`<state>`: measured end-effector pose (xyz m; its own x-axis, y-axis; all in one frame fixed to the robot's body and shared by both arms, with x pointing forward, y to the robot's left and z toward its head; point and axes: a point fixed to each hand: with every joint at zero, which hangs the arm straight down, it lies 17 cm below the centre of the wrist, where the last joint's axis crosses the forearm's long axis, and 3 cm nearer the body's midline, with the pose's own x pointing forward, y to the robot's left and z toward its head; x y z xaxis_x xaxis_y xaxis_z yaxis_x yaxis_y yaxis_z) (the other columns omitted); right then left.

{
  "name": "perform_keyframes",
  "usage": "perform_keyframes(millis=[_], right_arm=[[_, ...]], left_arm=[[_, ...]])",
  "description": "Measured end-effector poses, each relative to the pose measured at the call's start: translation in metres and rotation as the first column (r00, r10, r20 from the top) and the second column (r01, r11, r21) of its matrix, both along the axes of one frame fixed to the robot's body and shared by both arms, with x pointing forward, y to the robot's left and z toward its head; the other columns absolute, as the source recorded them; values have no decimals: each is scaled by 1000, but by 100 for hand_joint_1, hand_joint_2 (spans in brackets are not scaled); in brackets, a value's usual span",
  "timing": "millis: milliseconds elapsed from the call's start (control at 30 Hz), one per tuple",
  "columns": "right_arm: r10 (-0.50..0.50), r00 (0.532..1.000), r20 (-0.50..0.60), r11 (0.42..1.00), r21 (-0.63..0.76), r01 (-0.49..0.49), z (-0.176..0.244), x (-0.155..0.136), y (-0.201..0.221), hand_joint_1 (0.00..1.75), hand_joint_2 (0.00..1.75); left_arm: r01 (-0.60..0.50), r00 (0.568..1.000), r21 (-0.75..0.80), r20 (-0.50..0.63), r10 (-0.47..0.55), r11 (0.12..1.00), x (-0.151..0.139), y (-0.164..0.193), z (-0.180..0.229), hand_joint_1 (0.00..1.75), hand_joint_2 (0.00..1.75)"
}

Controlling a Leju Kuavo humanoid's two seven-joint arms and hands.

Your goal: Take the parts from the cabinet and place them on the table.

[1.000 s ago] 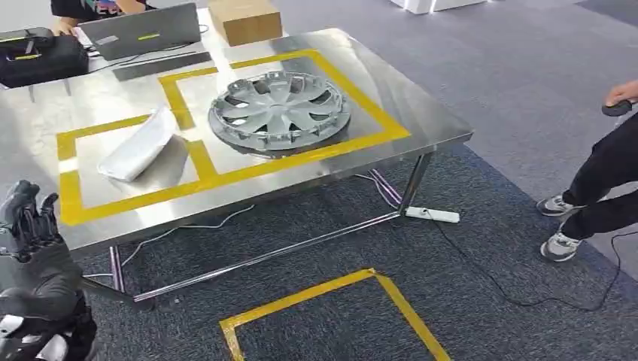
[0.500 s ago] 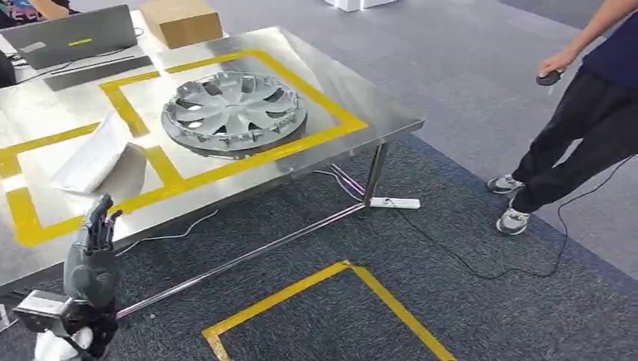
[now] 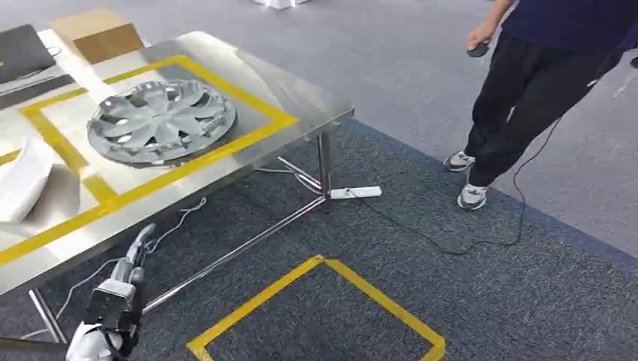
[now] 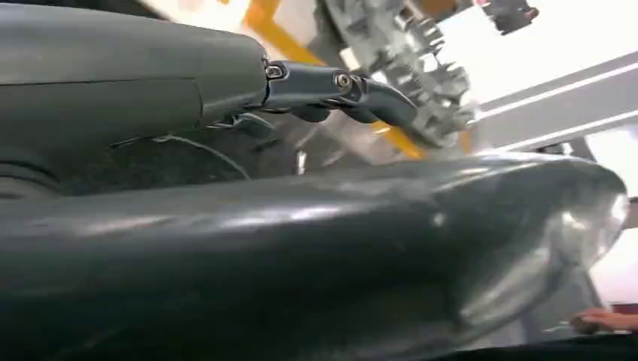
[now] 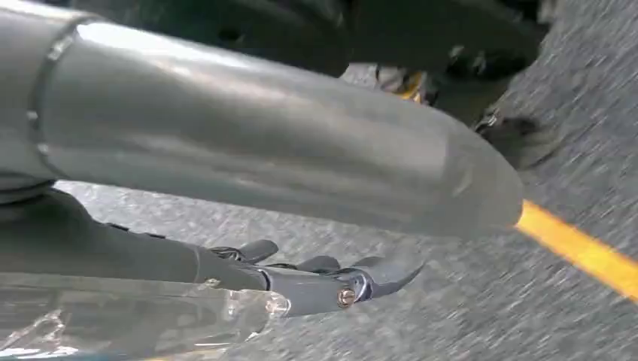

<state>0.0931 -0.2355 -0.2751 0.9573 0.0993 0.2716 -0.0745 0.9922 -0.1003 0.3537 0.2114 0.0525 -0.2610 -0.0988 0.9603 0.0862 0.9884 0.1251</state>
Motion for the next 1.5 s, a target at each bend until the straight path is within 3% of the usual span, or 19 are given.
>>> perform_keyframes(millis=[100, 200, 400, 433, 533, 700, 800, 933, 1100, 1267, 1367, 1500], right_arm=[[19, 1000, 0, 1000, 10, -19, 1, 1, 7, 0, 0], [30, 1000, 2, 999, 12, -30, 1, 0, 10, 0, 0], [38, 999, 5, 999, 20, -38, 1, 0, 16, 0, 0], [40, 999, 2, 999, 19, -40, 1, -2, 16, 0, 0], [63, 998, 0, 998, 19, -63, 1, -2, 17, 0, 0], [143, 989, -45, 990, 23, -142, 0, -12, 23, 0, 0], [149, 989, -19, 989, 25, -148, 1, -6, 28, 0, 0], [110, 994, 13, 994, 7, -110, 3, 4, 21, 0, 0], [104, 994, 27, 995, -1, -104, 3, 10, 16, 0, 0], [60, 997, 46, 998, 3, -60, 4, 13, 11, 0, 0], [5, 998, 65, 1000, 18, -6, 6, 24, 10, 0, 0], [-46, 998, 53, 999, 24, 45, 5, 18, 7, 0, 0]], left_arm=[[-29, 984, 58, -172, 39, 998, -5, 6, -69, 0, 0], [-46, 931, 98, -356, 78, 994, -26, 13, -138, 0, 0], [-44, 856, 114, -508, 96, 993, -50, 17, -187, 0, 0], [-49, 827, 114, -553, 104, 992, -54, 16, -197, 0, 0], [-80, 696, 129, -703, 148, 988, -78, 27, -233, 0, 0], [-163, 384, 152, -900, 204, 975, -165, 42, -292, 0, 0], [-220, 271, 170, -935, 227, 961, -197, 49, -306, 0, 0], [-261, 207, 189, -947, 246, 947, -210, 47, -311, 0, 0], [-271, 172, 181, -957, 233, 945, -219, 39, -314, 0, 0], [-123, 172, 197, -961, 217, 973, -225, 26, -316, 0, 0], [-95, 170, 153, -971, 167, 984, -222, 14, -316, 0, 0], [-91, 144, 143, -977, 155, 986, -226, 9, -317, 0, 0]])
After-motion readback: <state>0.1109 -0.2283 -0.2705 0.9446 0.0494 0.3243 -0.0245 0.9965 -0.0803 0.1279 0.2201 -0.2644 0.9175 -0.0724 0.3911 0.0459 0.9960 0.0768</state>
